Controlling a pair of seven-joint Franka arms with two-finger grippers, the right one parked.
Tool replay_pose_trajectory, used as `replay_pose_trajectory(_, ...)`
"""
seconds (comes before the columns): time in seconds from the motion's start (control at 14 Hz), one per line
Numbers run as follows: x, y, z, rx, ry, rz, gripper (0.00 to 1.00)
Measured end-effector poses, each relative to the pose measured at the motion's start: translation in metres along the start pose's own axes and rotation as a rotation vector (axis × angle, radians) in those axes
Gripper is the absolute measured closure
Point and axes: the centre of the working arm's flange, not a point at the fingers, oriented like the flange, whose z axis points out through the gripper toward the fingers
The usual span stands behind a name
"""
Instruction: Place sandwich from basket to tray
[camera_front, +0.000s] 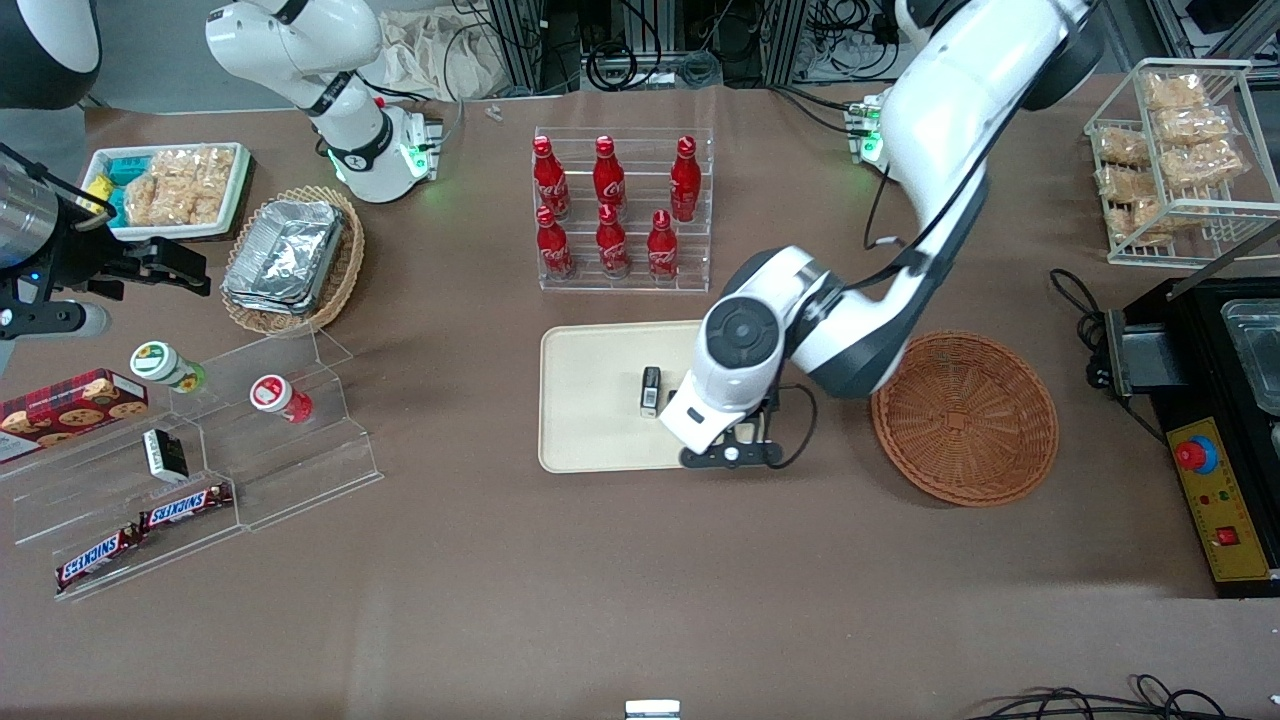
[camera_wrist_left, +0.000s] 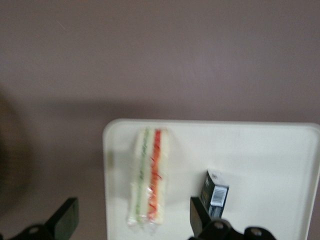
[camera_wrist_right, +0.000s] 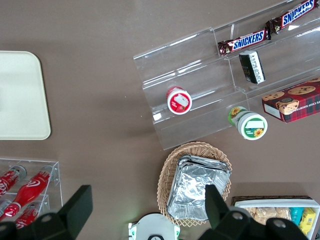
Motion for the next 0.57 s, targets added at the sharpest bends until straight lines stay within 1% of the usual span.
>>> replay_pose_trajectory(0.07, 0.007, -0.023, -0.035, 0.005, 0.016, -0.030, 0.00)
replay_pose_trajectory(0.14, 0.012, -0.046, -0.068, 0.002, 0.021, -0.044, 0.00)
replay_pose_trajectory(0.21, 0.013, -0.069, -0.097, -0.002, 0.017, -0.039, 0.00)
replay_pose_trajectory(0.29, 0.011, -0.091, -0.121, 0.005, -0.003, -0.025, 0.00)
replay_pose_trajectory(0.43, 0.003, -0.133, -0.159, 0.032, -0.048, 0.013, 0.00)
replay_pose_trajectory(0.5, 0.001, -0.156, -0.174, 0.033, -0.059, 0.030, 0.00)
replay_pose_trajectory(0.57, -0.002, -0.180, -0.189, 0.017, -0.066, 0.053, 0.00)
